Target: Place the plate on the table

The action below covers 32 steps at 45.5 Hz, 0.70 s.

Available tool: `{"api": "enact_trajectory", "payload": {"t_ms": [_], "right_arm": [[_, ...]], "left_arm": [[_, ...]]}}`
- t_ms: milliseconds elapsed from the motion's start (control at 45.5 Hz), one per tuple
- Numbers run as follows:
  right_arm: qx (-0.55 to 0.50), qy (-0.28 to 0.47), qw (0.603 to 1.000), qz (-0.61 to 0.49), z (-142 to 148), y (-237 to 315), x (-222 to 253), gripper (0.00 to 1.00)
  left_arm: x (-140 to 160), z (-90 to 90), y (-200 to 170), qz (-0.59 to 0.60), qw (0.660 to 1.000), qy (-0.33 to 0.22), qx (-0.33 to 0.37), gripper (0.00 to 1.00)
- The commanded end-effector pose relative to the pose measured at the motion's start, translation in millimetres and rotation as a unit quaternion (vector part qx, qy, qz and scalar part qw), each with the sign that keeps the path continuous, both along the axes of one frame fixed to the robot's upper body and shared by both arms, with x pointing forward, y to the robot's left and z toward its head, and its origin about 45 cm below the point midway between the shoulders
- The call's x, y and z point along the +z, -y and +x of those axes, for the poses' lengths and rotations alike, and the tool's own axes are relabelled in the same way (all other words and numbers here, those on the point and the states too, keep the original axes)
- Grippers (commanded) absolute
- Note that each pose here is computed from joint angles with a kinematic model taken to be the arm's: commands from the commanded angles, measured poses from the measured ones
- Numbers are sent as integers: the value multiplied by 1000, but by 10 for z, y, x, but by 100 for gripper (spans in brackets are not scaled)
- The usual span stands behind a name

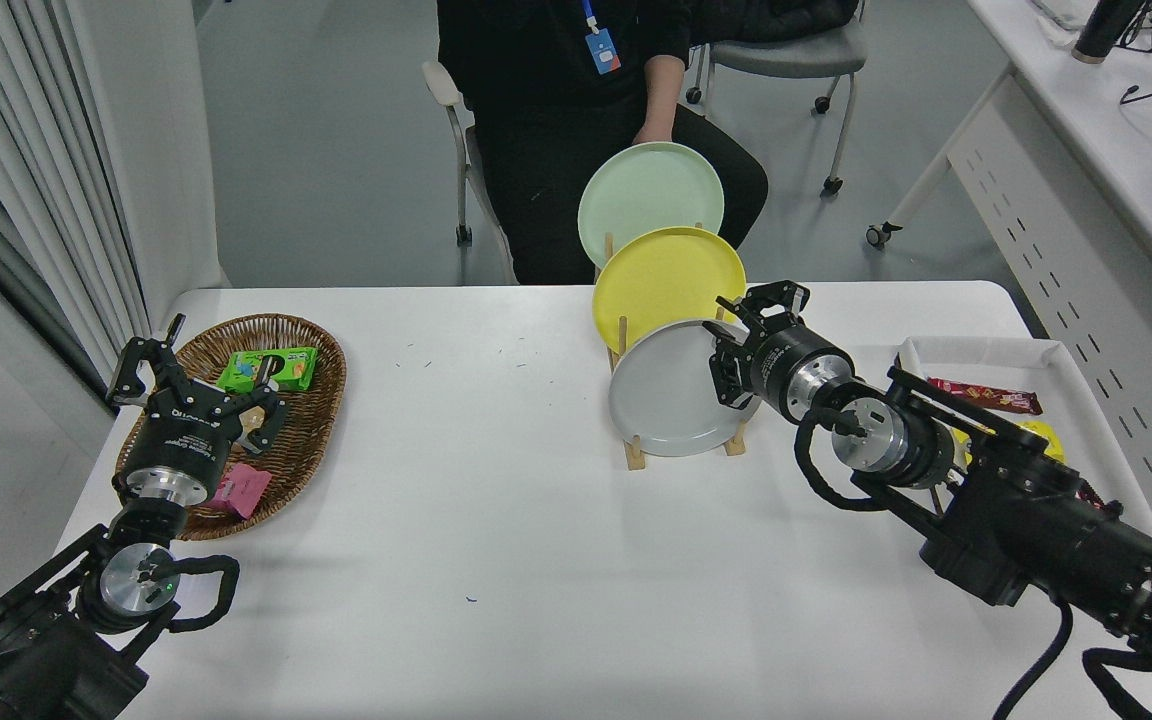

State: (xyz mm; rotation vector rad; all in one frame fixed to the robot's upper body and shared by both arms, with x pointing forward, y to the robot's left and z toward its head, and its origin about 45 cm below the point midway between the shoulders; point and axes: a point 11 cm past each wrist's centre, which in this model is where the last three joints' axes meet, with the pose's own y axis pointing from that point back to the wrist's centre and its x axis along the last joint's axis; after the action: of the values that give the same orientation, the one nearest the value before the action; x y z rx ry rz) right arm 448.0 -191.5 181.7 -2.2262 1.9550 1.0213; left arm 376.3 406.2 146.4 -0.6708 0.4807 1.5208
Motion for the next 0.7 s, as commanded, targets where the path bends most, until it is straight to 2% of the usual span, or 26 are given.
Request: {"api": "enact_trajectory", "payload": {"t_ms": [0,681], "right_arm": [[-1,-1,1000,2,-4,1,-3,23],[-1,-1,1000,3,-7,-1,-5,18]], "left_arm": [[-5,-5,-2,0,1000,0,0,98],[-6,-5,-1,0,1000,-1,0,98]]}}
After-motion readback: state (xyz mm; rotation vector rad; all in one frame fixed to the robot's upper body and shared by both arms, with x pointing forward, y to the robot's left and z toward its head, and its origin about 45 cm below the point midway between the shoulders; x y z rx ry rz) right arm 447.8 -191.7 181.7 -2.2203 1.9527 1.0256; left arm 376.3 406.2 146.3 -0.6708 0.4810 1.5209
